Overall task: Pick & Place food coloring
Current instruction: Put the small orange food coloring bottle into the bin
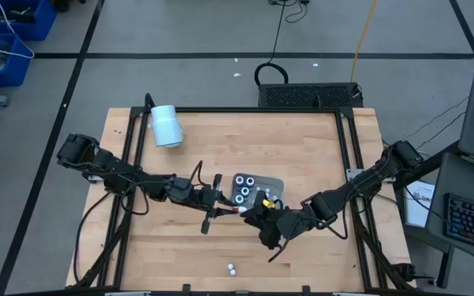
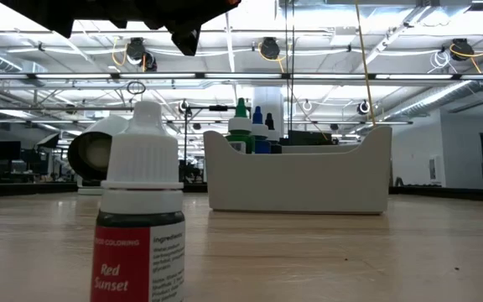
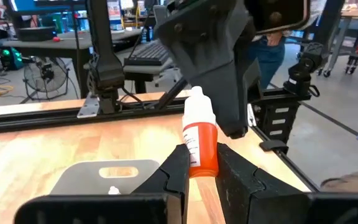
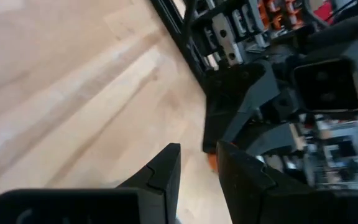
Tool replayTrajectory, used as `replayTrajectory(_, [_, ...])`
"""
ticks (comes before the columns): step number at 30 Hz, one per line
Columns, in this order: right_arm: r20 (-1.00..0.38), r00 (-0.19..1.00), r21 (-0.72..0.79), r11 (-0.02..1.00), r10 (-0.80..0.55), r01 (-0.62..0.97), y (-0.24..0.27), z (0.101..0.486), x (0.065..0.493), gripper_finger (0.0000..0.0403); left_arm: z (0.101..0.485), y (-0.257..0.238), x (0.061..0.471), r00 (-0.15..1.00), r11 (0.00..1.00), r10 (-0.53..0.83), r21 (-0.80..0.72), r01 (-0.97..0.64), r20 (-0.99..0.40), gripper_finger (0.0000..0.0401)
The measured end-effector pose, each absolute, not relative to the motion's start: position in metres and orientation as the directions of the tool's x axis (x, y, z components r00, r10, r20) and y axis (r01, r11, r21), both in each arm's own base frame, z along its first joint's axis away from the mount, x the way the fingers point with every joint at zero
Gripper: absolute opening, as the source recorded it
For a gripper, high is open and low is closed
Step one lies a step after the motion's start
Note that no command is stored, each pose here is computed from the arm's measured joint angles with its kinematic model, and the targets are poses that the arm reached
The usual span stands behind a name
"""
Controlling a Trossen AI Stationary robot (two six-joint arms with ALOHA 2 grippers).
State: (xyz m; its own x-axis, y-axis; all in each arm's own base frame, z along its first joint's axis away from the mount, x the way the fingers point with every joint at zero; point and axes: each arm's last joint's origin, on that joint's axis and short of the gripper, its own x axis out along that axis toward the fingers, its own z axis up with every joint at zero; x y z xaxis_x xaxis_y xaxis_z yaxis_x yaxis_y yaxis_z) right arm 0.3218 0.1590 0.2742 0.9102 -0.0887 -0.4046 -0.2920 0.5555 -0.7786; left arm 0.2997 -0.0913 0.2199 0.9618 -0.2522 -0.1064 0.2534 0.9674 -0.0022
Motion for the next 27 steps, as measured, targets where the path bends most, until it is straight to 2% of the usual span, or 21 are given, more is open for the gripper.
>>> replayTrajectory(11, [-0.340,0.928,-0.839,0.496,-0.156,-0.224,0.159,0.281,0.323,0.0102,0.215,-0.091,0.299,0.958,0.969,-0.243,-0.003,0.245,-0.154,0.0058])
replayTrajectory(22, [-0.410,0.902,-0.810,0.509,-0.135,-0.292,0.161,0.263,0.329,0.0150,0.215,-0.091,0.299,0.957,0.969,-0.243,-0.005,0.245,-0.156,0.0058])
replayTrajectory(27, [-0.402,0.895,-0.820,0.510,-0.193,-0.259,0.155,0.262,0.331,0.0164,0.215,-0.091,0.299,0.957,0.970,-0.243,-0.007,0.245,-0.156,0.0058])
